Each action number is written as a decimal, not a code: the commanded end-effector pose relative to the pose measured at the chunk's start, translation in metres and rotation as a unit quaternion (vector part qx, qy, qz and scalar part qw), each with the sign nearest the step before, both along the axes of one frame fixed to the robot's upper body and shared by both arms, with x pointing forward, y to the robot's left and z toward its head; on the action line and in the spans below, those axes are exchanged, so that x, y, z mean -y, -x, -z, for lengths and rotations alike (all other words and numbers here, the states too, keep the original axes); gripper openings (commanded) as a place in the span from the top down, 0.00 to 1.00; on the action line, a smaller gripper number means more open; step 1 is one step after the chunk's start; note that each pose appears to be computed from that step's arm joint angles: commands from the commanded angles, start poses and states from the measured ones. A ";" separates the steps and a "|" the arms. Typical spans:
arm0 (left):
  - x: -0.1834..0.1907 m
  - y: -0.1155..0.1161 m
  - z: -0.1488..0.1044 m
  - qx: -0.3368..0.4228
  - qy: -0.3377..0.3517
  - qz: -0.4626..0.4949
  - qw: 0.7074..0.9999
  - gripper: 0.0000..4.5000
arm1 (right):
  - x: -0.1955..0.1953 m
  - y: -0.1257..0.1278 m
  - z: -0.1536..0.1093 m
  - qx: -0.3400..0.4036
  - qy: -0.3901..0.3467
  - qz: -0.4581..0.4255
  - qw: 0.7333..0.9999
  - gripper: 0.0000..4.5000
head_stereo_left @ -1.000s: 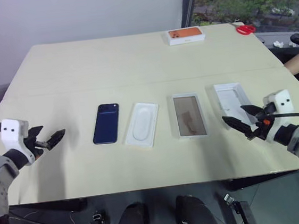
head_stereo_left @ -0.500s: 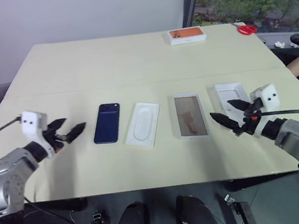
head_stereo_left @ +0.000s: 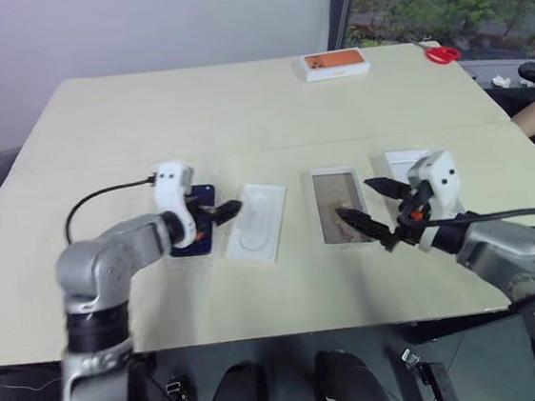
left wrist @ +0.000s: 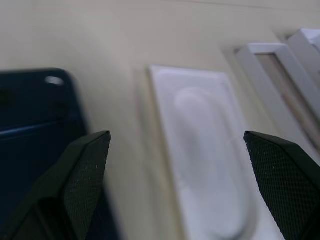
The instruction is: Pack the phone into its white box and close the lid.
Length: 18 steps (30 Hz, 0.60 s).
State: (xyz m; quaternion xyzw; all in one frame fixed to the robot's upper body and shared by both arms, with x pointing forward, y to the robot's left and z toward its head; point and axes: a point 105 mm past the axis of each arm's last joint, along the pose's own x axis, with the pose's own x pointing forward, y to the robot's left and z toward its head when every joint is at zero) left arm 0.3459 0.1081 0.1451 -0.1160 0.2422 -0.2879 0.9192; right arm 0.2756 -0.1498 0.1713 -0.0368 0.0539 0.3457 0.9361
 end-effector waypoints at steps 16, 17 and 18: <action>0.014 -0.001 0.013 -0.118 -0.021 -0.010 0.993 0.00 | 0.000 0.007 -0.010 0.028 -0.001 0.015 0.999 0.00; 0.015 0.000 0.014 -0.119 -0.021 -0.008 0.993 0.00 | -0.001 0.008 -0.010 0.028 -0.001 0.014 1.000 0.00; 0.015 0.000 0.014 -0.120 -0.021 -0.008 0.993 0.00 | -0.001 0.008 -0.010 0.028 -0.001 0.014 1.000 0.00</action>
